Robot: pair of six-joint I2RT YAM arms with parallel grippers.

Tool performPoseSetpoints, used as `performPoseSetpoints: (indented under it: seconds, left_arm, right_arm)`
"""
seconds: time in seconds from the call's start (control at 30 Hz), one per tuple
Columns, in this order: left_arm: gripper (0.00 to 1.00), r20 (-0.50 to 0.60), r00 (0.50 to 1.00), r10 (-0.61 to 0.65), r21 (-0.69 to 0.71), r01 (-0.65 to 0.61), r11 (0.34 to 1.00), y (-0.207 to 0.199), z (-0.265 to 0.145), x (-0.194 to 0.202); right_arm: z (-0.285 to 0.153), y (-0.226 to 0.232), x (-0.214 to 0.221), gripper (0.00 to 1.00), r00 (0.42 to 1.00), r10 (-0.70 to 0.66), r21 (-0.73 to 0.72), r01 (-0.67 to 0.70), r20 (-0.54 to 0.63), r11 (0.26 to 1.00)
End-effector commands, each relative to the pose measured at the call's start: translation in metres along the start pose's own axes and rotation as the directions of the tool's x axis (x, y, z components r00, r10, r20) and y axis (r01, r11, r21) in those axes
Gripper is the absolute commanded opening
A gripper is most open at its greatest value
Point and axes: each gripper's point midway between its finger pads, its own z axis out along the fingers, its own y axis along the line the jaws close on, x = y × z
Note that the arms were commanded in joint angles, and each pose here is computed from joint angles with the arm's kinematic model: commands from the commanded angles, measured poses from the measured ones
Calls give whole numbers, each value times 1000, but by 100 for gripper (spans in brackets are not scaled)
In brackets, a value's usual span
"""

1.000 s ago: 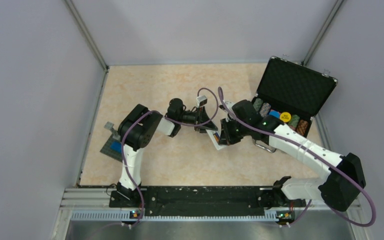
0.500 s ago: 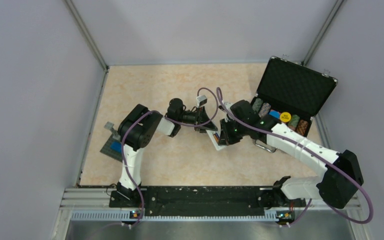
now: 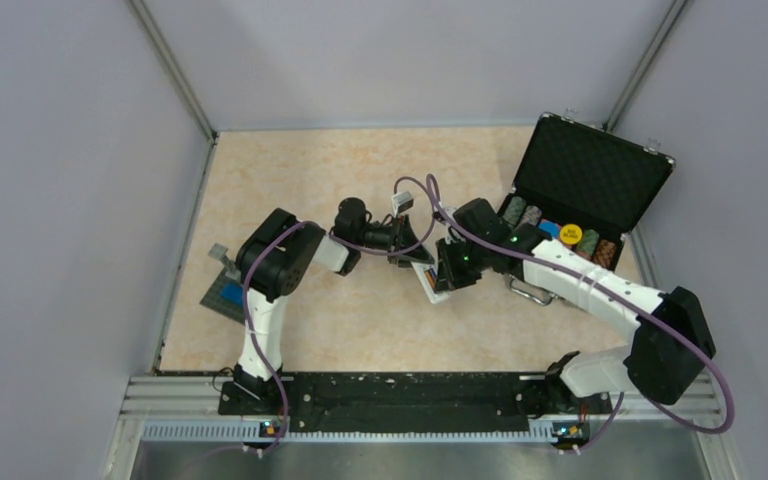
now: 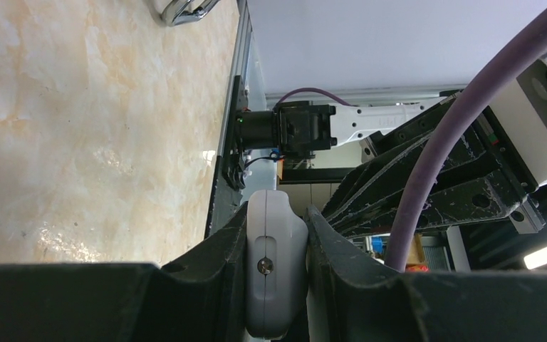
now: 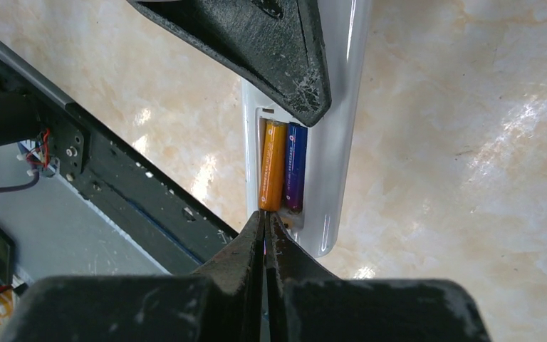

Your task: Load the batteries into the remote control

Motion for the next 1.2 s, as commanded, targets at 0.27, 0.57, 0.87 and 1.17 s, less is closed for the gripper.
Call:
performPoseSetpoints:
  seconds: [0.27, 0.57, 0.87, 1.17]
  left_arm:
    - [0, -41, 990, 133, 60, -131, 990, -46, 7, 15]
    - [0, -42, 989, 143, 58, -140, 988, -47, 6, 16]
    - [0, -17, 994, 109, -18, -110, 994, -31, 4, 7]
    - [0, 53, 987, 152, -206, -139, 969, -12, -14, -17]
  right_arm:
    - [20, 4, -23, 0, 999, 44, -2, -44, -2, 999]
    - [24, -5, -24, 0, 997, 80, 14, -80, -23, 997]
    - [-19, 26, -53, 0, 984, -28, -103, 46, 173, 994]
    - [-65, 37, -73, 0, 926, -56, -111, 105, 375, 988]
